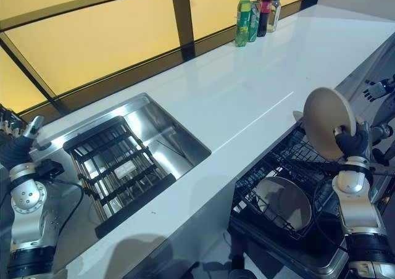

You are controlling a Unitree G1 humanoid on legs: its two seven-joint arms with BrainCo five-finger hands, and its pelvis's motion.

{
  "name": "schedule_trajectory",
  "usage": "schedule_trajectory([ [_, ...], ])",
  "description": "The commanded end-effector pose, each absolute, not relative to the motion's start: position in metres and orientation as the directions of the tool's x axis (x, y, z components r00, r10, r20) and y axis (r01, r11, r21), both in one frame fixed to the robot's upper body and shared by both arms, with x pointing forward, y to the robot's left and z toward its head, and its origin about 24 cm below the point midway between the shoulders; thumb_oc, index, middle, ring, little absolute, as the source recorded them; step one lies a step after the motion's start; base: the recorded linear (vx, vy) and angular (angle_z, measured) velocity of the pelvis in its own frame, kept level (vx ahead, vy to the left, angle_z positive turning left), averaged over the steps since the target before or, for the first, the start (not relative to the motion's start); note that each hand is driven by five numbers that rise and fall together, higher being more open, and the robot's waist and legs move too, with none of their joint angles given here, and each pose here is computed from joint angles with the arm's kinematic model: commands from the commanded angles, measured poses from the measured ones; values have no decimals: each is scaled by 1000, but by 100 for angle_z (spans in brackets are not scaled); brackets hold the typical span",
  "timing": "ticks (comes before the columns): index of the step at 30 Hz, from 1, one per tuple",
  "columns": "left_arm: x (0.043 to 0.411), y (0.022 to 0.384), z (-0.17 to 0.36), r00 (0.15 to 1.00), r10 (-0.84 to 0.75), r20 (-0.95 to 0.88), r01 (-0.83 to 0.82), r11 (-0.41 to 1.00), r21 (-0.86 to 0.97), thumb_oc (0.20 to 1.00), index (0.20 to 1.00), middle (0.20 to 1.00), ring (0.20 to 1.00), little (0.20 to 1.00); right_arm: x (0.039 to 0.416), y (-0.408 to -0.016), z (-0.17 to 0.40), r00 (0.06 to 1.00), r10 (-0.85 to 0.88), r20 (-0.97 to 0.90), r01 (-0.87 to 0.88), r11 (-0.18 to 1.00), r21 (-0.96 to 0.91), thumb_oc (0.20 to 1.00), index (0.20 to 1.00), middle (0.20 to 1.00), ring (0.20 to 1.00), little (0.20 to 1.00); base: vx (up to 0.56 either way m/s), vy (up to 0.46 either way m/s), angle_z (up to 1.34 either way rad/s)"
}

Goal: Pick up plates and place into dishwasher.

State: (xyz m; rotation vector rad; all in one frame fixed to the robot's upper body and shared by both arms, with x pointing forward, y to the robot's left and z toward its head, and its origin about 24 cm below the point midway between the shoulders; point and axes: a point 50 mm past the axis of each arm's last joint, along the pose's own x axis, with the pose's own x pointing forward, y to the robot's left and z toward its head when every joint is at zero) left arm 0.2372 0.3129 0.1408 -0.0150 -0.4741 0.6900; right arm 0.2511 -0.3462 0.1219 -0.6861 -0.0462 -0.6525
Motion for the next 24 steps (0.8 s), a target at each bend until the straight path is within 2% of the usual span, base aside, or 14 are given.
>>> schedule_trajectory([
  [1,231,327,160,662,573,482,-606,789,-105,1000,1000,1000,1000,1000,248,-355,148,757,-532,380,644,507,-573,200,200,200,200,200,-2,81,-2],
  [8,240,329,174,670,535,514,-582,809,-83,1000,1000,1000,1000,1000,224,-363,121,718,-606,341,673,482,-561,200,200,200,200,200,-6,-116,13],
  [13,246,330,182,626,562,541,-613,783,-105,1000,1000,1000,1000,1000,243,-360,125,719,-605,343,676,492,-549,200,200,200,200,200,3,-349,11],
  [24,242,321,178,631,560,536,-590,796,-137,1000,1000,1000,1000,1000,251,-366,135,778,-554,297,608,542,-580,200,200,200,200,200,-19,-183,1],
])
